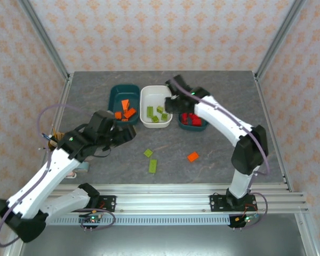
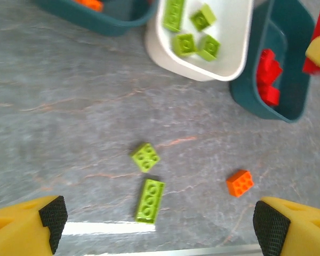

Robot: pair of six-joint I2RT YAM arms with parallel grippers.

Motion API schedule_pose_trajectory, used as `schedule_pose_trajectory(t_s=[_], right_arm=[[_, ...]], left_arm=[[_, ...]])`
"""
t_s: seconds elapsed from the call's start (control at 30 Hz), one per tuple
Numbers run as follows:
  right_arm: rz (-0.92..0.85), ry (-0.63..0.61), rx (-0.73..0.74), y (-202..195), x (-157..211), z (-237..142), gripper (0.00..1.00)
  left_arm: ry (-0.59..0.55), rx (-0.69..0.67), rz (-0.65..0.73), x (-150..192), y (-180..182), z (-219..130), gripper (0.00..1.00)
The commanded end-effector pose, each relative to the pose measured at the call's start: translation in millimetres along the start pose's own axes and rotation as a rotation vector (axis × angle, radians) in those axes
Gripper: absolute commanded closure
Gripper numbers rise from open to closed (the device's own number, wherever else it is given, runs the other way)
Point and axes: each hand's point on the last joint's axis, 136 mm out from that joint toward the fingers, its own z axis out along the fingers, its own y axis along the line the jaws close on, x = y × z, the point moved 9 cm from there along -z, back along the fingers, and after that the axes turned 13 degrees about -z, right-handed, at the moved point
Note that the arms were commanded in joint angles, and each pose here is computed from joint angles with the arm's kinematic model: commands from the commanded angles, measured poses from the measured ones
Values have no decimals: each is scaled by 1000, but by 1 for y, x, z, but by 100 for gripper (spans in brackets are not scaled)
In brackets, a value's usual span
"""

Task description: Sort the legos into containers by color

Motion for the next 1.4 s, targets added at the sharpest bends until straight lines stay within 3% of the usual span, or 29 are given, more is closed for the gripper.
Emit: schedule_pose_trajectory(t_s=[0.0,0.17,0.47,0.8,0.97,1.2,1.37], right_arm=[[156,110,65,-42,5,28,69],[307,151,78,-89,-21,67,68],[421,214,79,-126,-43,130,66],[445,274,73,-132,-39,161,55],[419,225,82,-131,-51,141,38],[305,32,91,-112,-79,51,37],[153,-155,-8,-67,-51,-20,33]], left_arm=[[14,125,101,-5,-44,10,7],[34,125,150,-7,-83,40,6],[31,116,184,-19,-128,72,6],[37,54,203,-21,-133,85,6],[30,15,215,-22,-128,81,6],[25,-128,163,-18,-102,76,6],[82,-206,72,-4,-73,88,7]])
